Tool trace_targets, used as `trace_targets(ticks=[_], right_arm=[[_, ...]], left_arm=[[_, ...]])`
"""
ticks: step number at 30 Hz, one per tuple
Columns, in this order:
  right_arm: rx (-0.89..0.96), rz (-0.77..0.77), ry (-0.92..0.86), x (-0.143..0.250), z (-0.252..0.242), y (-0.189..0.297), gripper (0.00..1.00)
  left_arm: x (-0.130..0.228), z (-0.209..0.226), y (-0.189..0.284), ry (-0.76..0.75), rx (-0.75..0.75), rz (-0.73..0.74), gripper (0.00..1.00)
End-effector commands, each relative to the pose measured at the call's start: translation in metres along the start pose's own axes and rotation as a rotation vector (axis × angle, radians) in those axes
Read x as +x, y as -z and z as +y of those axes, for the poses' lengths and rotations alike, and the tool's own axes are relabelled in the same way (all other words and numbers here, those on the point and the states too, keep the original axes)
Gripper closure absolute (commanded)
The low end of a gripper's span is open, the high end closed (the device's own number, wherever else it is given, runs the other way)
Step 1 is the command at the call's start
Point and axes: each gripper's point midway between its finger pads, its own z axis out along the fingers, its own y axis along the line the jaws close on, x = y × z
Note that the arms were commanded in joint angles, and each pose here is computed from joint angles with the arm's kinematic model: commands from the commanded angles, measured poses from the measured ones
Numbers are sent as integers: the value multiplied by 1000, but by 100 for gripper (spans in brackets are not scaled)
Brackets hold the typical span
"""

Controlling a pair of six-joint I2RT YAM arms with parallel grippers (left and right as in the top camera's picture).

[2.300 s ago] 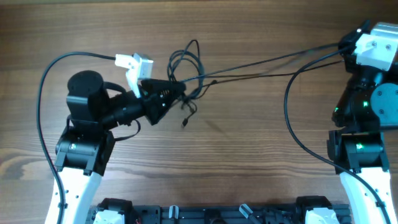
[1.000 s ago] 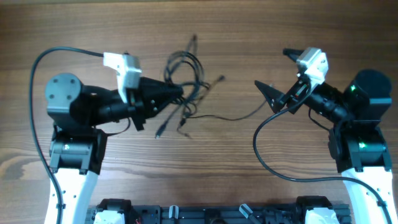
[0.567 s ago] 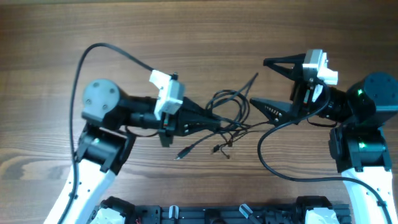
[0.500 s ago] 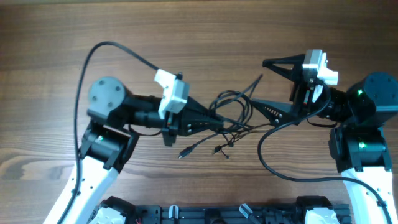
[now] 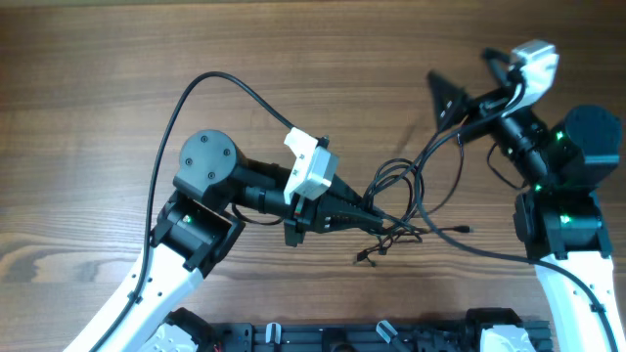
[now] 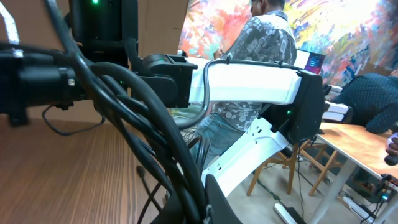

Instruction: Untangle cables

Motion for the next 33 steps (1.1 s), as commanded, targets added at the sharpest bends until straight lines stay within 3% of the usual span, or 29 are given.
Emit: trace_targets(ticks=[1,5,11,14,19,22,28,33], right_arm=[[366,-37,25,-8,-62,11,0],[179,80,133,17,-33,3,0],[-169,269,63,67,25,11,0],[-304,237,54,59,50,18,0],[-325,87,24,12,65,34,0],[-348,36,-140,-12,77,49,0],[-709,78,-185,-20,130,78,0],[-904,146,-167,-9,148,90,0]], left_arm=[[-1,-1,1,6,0,-3,96],[-7,15,7,18,-86,-31,96],[-21,64,39,197,-340,-145,96],[-17,69,44,229,-360,-140,96],[-14,70,44,238,-363,-133,96],[-14,69,44,232,-361,-131,96],[-12,51,37,139,-259,-82,96],[-21,42,30,61,-224,-97,96]])
